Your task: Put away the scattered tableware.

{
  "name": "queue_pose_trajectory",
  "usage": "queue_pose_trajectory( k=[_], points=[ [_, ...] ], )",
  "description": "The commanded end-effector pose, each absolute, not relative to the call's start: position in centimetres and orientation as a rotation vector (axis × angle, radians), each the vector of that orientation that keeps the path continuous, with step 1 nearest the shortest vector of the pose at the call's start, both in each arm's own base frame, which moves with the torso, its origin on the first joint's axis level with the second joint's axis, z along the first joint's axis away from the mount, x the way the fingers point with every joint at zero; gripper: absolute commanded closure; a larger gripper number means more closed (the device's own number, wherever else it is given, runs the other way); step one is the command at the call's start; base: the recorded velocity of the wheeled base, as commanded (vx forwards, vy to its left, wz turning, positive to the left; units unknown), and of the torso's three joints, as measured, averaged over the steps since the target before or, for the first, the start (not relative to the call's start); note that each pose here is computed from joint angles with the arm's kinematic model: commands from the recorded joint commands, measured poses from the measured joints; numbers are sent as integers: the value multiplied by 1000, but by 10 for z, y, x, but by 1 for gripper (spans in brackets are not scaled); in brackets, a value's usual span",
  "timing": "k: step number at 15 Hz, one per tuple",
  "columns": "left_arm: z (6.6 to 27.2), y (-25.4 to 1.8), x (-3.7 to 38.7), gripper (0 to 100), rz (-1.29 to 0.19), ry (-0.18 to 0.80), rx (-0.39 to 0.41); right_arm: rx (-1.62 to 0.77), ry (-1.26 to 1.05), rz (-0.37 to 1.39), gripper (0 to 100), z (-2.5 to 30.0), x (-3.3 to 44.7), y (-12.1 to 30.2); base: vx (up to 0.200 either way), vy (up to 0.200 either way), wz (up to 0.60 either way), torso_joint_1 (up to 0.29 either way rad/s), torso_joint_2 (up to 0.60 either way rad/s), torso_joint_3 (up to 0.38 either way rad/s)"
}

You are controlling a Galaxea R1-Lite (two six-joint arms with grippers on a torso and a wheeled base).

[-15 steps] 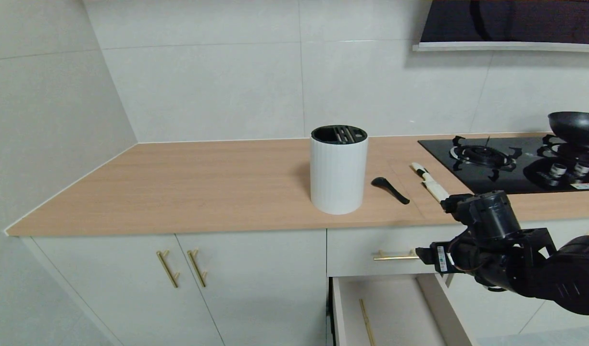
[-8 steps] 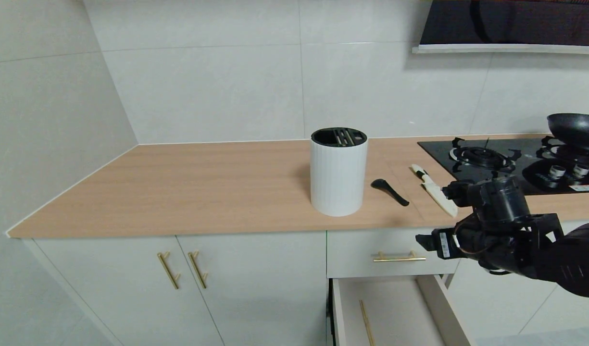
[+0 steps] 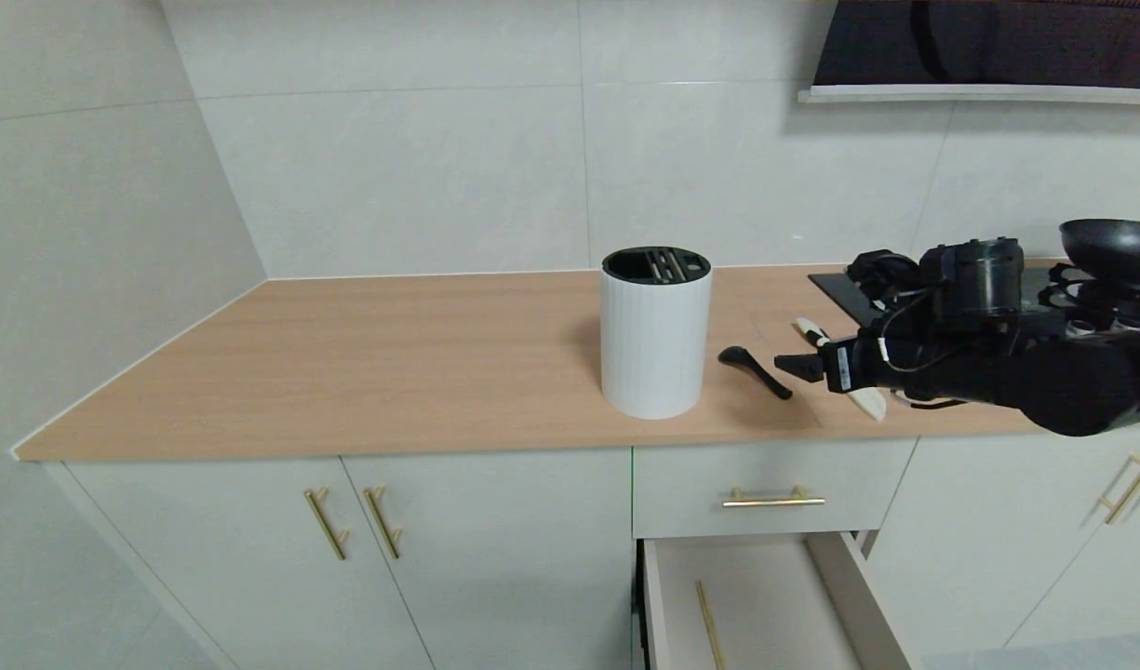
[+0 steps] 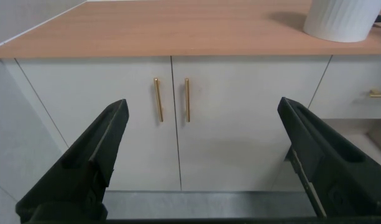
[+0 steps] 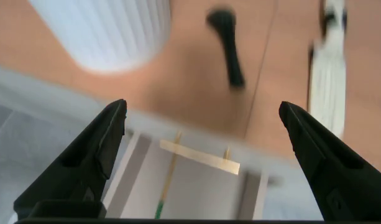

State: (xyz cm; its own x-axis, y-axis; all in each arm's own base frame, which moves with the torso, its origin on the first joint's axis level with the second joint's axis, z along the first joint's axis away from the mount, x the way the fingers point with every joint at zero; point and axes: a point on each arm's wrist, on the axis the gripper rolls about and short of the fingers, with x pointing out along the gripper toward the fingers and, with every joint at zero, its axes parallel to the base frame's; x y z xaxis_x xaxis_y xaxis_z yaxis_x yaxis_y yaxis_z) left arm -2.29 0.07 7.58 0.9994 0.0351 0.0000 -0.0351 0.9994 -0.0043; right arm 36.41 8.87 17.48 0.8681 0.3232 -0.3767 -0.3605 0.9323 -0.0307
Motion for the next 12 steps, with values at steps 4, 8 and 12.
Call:
queue_pose_trajectory(
  k=[4,8,12],
  points=[
    [76,1,-23,0,35,1,-5,-108,390,386,0,143,418,92,0,0,0,0,0,0],
    [76,1,-23,0,37,1,-5,-127,432,397,0,110,441,94,0,0,0,0,0,0],
    [76,1,-23,0,35,1,-5,-131,452,391,0,91,452,96,0,0,0,0,0,0]
  ],
)
